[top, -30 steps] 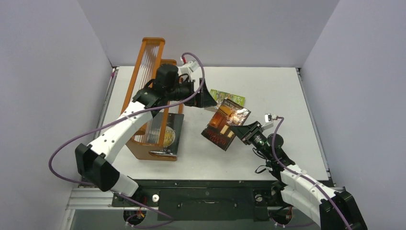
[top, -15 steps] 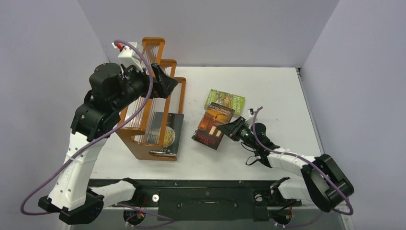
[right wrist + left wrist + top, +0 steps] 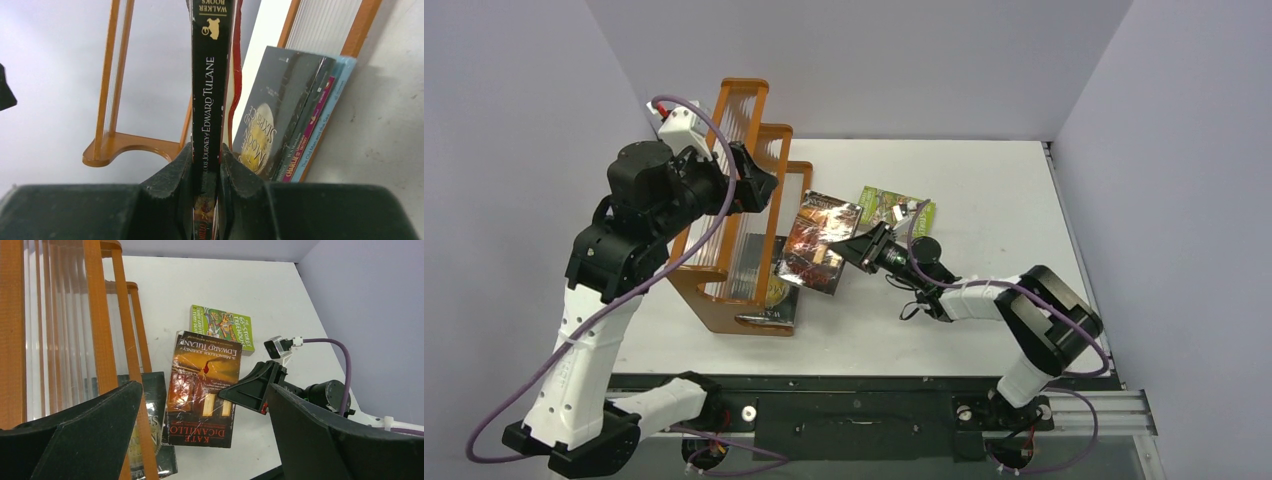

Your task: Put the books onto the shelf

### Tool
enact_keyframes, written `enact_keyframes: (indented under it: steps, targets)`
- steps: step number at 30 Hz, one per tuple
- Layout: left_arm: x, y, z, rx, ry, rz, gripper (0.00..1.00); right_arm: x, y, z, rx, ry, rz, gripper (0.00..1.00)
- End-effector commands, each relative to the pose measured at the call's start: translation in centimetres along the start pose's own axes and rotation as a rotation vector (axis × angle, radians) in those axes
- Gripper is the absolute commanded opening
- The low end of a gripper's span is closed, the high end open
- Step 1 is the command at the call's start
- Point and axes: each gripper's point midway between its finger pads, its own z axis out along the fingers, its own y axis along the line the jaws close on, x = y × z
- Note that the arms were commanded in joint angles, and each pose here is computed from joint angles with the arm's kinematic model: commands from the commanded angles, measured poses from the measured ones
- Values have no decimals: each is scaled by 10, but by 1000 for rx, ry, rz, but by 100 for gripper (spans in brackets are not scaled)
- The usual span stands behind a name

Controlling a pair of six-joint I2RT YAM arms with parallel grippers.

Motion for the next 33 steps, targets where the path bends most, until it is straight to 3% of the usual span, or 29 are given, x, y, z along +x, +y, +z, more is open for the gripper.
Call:
enact_keyframes:
  steps: [1,9,15,33]
  targets:
    - [-7,5,-12,-15,-38,10,96,12,33,15,-140,37,-3,0]
    - [2,7,-11,-11,-23,-7,96,51,-6,24,-66,117,71,0]
    - [6,8,-10,-8,-17,-12,96,65,-29,29,38,150,39,0]
    - [14,14,-12,-17,-6,-13,96,79,-37,62,159,208,-20,0]
